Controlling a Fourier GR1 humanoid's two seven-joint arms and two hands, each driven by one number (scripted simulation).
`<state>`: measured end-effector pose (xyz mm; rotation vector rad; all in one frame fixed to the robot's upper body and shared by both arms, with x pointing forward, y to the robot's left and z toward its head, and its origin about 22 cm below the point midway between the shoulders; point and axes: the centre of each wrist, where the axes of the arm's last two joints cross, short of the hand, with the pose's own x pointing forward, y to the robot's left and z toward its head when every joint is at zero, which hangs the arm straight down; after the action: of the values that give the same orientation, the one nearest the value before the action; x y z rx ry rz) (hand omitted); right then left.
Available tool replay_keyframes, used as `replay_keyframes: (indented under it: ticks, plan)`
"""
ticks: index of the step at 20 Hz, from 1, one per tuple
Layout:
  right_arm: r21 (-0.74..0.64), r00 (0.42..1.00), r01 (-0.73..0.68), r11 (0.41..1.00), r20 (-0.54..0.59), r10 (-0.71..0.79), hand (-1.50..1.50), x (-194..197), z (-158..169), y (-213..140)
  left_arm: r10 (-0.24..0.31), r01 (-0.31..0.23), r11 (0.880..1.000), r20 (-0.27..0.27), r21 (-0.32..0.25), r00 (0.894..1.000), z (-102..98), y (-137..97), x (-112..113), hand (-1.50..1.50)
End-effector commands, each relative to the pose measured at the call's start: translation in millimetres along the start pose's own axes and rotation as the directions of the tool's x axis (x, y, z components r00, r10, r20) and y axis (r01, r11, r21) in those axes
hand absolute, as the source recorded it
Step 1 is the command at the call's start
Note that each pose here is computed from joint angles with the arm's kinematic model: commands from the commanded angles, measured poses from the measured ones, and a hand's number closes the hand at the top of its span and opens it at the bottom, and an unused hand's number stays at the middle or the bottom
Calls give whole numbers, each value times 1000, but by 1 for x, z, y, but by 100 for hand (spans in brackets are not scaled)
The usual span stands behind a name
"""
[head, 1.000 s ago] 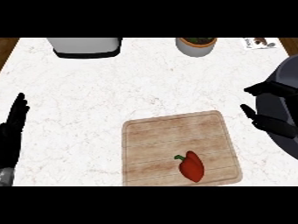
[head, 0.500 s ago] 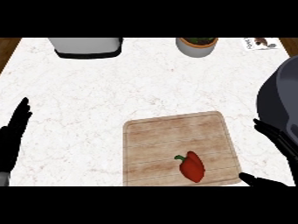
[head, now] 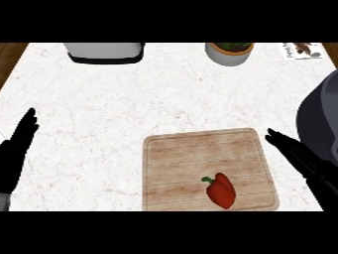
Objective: Pick the bell pepper from the cutting board and place it in the pot
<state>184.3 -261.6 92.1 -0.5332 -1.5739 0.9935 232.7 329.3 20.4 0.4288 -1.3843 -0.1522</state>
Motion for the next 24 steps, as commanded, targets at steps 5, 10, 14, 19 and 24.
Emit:
replay_keyframes:
  ticks: [5, 10, 14, 19, 24]
  plan:
    - [356, 950, -218, 909, -137, 282, -150, 47, -23, 5, -7, 7, 1000, 18, -22, 1000, -4, -14, 5, 0]
    - [514, 926, -230, 826, -145, 348, -150, 78, -50, 18, -7, 7, 1000, 21, 3, 1000, -8, 4, 4, 0]
    - [563, 922, -208, 800, -161, 352, -150, 99, -70, 31, -7, 7, 1000, 0, 8, 1000, 0, 12, -14, 0]
    - [604, 906, -212, 769, -173, 386, -150, 100, -85, 52, -1, 1, 1000, 5, 3, 1000, 4, 6, -1, 0]
    - [614, 874, -249, 749, -192, 447, -150, 102, -103, 62, 9, -9, 1000, 2, -3, 1000, 7, 5, 0, 0]
